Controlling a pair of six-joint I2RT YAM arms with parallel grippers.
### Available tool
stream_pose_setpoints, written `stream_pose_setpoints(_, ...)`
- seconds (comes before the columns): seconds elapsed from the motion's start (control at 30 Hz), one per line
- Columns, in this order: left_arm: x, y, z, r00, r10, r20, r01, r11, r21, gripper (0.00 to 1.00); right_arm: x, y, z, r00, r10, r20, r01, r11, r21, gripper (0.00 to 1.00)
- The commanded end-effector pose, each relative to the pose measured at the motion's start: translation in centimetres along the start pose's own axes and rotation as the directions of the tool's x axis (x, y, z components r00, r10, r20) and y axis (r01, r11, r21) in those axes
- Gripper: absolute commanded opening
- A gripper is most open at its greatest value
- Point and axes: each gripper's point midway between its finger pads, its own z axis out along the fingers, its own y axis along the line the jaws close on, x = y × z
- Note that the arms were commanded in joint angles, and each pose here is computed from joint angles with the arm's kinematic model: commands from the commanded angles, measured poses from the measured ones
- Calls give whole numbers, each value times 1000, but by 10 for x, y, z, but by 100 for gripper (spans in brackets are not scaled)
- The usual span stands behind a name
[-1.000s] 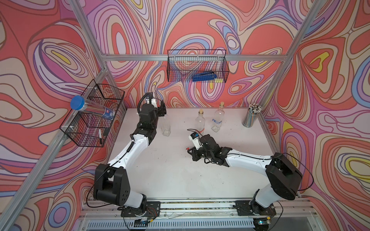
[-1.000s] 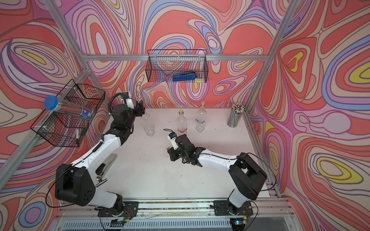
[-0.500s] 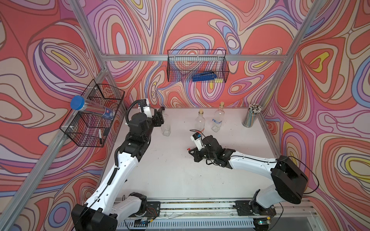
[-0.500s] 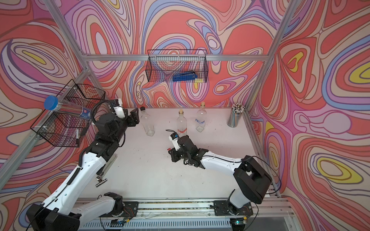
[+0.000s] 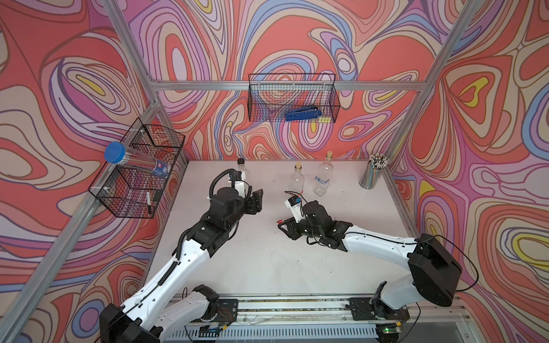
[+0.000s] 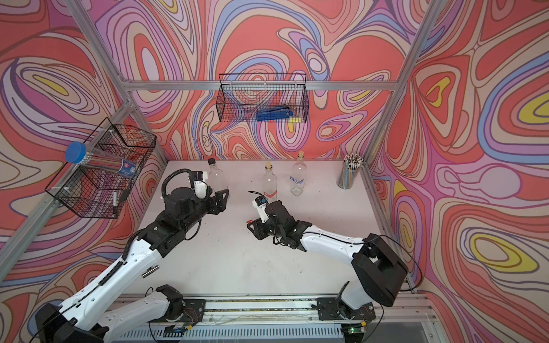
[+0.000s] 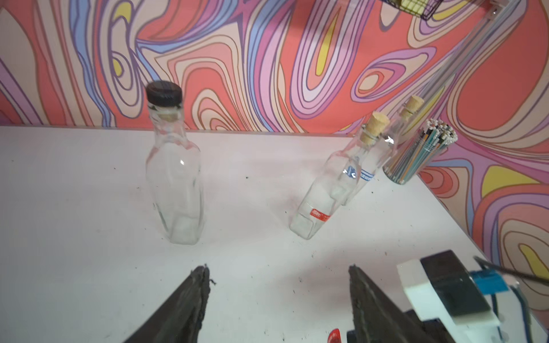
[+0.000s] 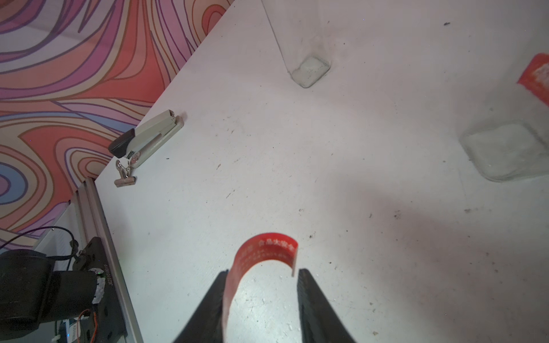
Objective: Remove the label from the bottle
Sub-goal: Place the label at the center of the board.
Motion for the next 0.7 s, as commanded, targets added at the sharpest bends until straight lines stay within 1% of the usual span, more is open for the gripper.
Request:
stream_pose_setpoints(0.0, 20, -7, -4, 998, -54, -34, 55, 998, 31, 75, 2, -5, -2, 1000, 22, 3, -22, 1000, 18, 57)
stream_pose_setpoints(0.07, 36, -9, -3, 996, -65, -61, 67, 997, 36, 75, 2, -6, 0, 999, 33, 2, -33, 999, 21, 66)
stream_pose_setpoints(0.1, 44, -9, -2, 994, -74, -75, 77, 996, 37, 75, 2, -7, 1, 999, 42, 3, -42, 999, 24, 72)
stream_pose_setpoints(0.13, 52, -11, 0, 992, -86, -90, 91, 995, 48, 75, 2, -8, 1, 999, 52, 2, -52, 998, 30, 80)
stream_pose_setpoints(0.17, 58, -13, 1, 990, -96, -105, 102, 993, 57, 75, 3, -8, 1, 998, 58, 2, -58, 998, 30, 94)
stream_pose_setpoints(0.2, 65, -15, 1, 987, -104, -119, 113, 992, 64, 74, 3, -9, 2, 998, 65, 4, -65, 997, 31, 98)
stream_pose_setpoints(0.43, 108, -17, 0, 978, -116, -175, 130, 989, 68, 74, 9, -9, 9, 994, 105, -12, -105, 994, 16, 98)
stream_pose_setpoints(0.6, 127, -9, -3, 970, -153, -189, 167, 984, 63, 74, 11, -11, 15, 991, 136, -16, -136, 991, 21, 98)
stream_pose_setpoints(0.63, 144, -3, -3, 964, -151, -220, 165, 985, 45, 74, 11, -11, 16, 990, 142, -17, -142, 990, 21, 98)
stream_pose_setpoints(0.67, 149, 0, -3, 961, -155, -229, 168, 985, 38, 74, 11, -11, 17, 989, 146, -16, -145, 989, 18, 98)
